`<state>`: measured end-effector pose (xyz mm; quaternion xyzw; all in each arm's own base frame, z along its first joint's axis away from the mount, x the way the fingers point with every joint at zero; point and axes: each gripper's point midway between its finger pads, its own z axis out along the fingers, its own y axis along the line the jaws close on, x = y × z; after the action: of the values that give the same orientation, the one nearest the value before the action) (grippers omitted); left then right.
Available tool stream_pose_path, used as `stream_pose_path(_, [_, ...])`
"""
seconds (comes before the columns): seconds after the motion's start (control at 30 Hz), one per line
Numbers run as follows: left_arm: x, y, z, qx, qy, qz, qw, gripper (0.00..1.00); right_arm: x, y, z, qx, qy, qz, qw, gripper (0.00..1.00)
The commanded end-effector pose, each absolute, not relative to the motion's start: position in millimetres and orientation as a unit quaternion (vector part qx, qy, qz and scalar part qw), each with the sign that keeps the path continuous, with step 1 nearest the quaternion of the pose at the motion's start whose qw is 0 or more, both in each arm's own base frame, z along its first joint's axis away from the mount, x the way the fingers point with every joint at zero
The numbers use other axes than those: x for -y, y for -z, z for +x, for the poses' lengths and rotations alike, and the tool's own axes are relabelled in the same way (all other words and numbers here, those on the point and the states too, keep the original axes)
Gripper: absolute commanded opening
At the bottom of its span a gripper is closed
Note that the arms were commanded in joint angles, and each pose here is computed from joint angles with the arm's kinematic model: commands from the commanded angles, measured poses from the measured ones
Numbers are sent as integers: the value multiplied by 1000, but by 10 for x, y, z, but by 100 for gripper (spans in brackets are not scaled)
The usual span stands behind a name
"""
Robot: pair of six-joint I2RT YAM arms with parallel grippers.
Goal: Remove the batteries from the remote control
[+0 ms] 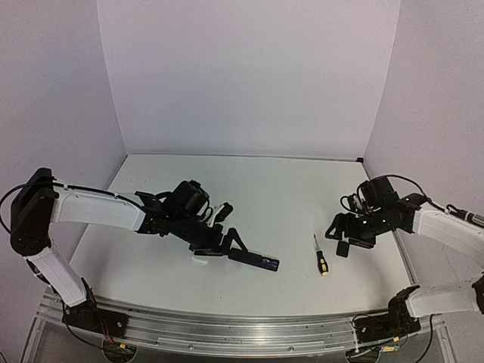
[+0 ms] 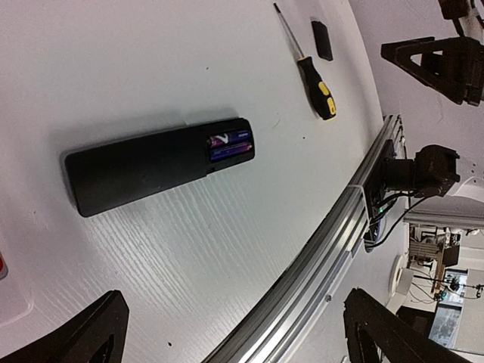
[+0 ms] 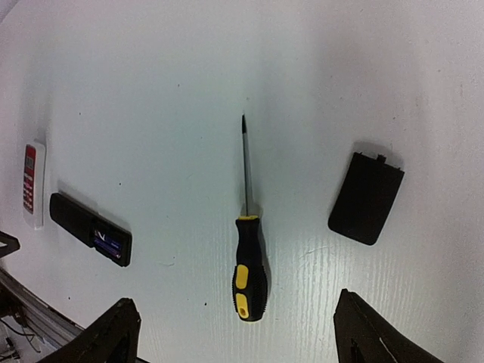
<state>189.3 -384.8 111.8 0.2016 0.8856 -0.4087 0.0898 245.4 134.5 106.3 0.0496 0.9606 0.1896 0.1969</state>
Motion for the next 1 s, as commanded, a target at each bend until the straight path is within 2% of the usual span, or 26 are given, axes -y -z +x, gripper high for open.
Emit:
stream_pose_path(0.0, [3847,-1211,1903,-883,419,170,125,100,-1577,-847,2377,-971,-172,23,165,83])
stream_pose_path(0.13, [3771,-1198,1886,-886,417,156,132,100,-1602,-612,2417,-982,-87,-6,166,79])
stream_pose_path(0.27, [3698,-1178,1888,-889,411,144,140,100,-1574,-370,2475,-986,-7,-40,161,70])
stream_pose_path(0.43, [3621,-1160,1894,-894,402,133,147,100,-1631,-114,2418,-989,24,-65,130,56])
stream_pose_path(0.5, [3590,-1158,1902,-895,398,130,152,100,-1651,-55,2374,-990,26,-63,120,43])
stream_pose_path(0.6, [3560,-1185,1922,-896,396,124,161,100,-1675,-30,2322,-991,22,-60,118,18])
stream_pose_path(0.7, [3556,-1255,1951,-894,398,118,170,100,-1724,-153,2322,-988,7,-74,139,1])
stream_pose_path(0.83, [3612,-1448,1973,-884,414,120,179,100,-1844,-506,2374,-973,-31,-133,186,0])
stream_pose_path(0.97, [3729,-1733,1952,-870,447,121,170,100,-2199,-893,2217,-927,-110,-275,228,0])
